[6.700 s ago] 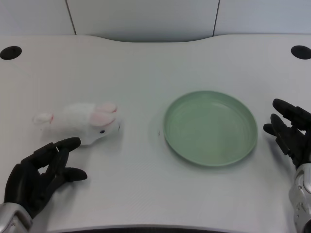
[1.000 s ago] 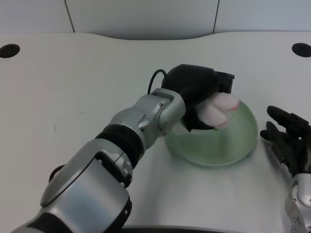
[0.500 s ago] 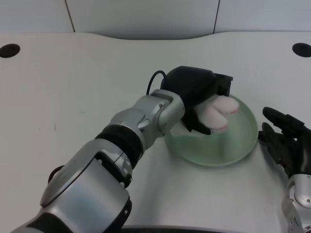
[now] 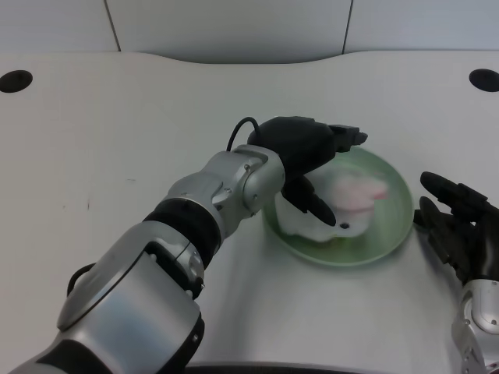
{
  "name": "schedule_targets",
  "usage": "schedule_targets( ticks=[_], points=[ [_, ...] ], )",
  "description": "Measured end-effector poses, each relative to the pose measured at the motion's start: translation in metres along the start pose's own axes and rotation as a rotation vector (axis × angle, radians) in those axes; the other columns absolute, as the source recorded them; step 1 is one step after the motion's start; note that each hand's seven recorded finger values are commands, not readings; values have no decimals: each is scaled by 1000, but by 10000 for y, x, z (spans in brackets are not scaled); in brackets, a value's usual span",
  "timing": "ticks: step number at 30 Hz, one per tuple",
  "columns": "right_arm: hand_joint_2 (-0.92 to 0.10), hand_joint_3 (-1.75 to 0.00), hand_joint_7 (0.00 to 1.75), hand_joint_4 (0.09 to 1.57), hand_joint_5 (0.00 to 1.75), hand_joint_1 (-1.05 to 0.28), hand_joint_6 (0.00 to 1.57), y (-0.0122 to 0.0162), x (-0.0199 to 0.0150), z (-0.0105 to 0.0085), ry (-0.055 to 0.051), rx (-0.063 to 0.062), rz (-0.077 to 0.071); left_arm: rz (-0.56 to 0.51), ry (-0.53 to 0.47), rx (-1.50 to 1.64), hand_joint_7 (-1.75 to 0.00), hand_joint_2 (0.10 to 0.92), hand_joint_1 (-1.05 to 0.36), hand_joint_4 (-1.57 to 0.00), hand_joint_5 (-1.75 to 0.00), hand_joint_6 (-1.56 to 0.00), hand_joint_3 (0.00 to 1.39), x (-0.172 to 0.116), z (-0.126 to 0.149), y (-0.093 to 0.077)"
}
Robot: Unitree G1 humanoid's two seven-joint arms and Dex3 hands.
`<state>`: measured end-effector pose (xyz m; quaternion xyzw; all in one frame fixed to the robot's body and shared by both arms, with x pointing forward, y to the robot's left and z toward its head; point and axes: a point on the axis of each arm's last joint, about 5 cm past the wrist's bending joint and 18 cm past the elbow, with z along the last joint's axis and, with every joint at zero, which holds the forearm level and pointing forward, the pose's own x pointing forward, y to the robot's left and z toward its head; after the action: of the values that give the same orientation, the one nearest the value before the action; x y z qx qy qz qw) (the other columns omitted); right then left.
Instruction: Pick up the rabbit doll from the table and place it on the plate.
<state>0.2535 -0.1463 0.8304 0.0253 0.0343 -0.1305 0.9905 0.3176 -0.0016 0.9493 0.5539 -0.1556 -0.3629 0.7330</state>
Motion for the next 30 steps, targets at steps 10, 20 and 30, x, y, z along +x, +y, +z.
schedule_targets(
  ticks=[10, 20, 30],
  points=[
    [-921, -232, 74, 734, 750, -296, 940, -15, 5, 1, 0, -7, 12, -22, 44, 6, 1, 921, -893, 1, 1, 1, 61, -20, -63, 19],
    [-921, -227, 85, 754, 756, -276, 963, -47, 15, 6, -3, -11, 8, 59, 71, -121, -66, 921, -807, -7, -555, -208, 43, -219, -432, 287],
    [-921, -229, 85, 745, 765, -267, 963, -57, 17, 6, -3, -4, 4, 96, 73, -318, -86, 920, -791, 1, -755, -248, 33, -653, -938, 315]
  ],
)
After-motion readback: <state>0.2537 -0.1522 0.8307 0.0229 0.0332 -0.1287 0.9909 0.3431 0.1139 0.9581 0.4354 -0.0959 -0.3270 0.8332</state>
